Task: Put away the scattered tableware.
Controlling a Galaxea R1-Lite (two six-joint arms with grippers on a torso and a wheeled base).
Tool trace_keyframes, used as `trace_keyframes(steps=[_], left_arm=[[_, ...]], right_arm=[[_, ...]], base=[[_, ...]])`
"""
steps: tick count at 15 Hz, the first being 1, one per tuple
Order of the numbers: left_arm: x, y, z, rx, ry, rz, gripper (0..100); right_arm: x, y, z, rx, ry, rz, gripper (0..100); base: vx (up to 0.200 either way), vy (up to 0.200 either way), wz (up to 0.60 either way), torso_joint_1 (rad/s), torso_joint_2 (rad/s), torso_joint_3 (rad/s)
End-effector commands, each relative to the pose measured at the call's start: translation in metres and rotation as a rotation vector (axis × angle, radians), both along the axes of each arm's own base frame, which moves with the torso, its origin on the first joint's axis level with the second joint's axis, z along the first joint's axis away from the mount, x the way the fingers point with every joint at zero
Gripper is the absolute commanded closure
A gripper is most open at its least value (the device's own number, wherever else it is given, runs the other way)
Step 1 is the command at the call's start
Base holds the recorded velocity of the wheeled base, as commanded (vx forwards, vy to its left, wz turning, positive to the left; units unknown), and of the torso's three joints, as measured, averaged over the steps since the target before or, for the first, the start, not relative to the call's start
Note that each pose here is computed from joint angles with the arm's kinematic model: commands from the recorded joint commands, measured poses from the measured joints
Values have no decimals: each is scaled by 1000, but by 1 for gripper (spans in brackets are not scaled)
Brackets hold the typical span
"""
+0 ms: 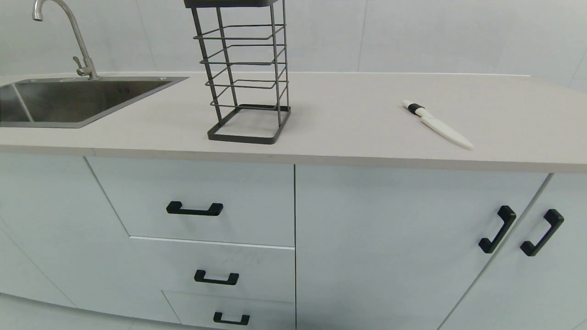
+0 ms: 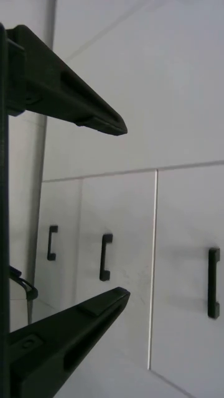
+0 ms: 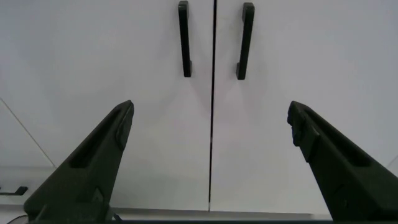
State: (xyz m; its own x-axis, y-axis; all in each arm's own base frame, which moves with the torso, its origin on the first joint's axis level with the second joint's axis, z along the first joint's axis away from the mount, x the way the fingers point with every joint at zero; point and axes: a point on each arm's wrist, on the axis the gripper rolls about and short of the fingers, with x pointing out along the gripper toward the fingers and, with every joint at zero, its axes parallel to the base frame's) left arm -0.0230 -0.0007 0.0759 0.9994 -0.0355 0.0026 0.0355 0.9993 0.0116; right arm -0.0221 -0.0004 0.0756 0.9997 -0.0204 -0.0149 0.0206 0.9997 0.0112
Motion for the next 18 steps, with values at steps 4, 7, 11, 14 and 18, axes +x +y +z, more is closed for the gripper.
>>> trace_keyframes(steps=[4, 7, 11, 14, 18], left_arm=[[0, 0, 0, -1, 1, 0, 0], [0, 0, 0, -2, 1, 2, 0], [0, 0, 0, -2, 1, 0, 0], [0, 0, 0, -2, 0, -1, 0], [0, 0, 0, -5, 1, 0, 0]], right_arm=[[0, 0, 0, -1, 2, 0, 0], [0, 0, 0, -1, 2, 0, 0], [0, 0, 0, -1, 2, 2, 0], [0, 0, 0, -1, 2, 0, 0], [0, 0, 0, -1, 2, 0, 0]], base=[[0, 0, -150, 1, 1, 1], [0, 0, 0, 0, 0, 0], [0, 0, 0, 0, 0, 0], [0, 0, 0, 0, 0, 0], [0, -50, 0, 1, 1, 1]])
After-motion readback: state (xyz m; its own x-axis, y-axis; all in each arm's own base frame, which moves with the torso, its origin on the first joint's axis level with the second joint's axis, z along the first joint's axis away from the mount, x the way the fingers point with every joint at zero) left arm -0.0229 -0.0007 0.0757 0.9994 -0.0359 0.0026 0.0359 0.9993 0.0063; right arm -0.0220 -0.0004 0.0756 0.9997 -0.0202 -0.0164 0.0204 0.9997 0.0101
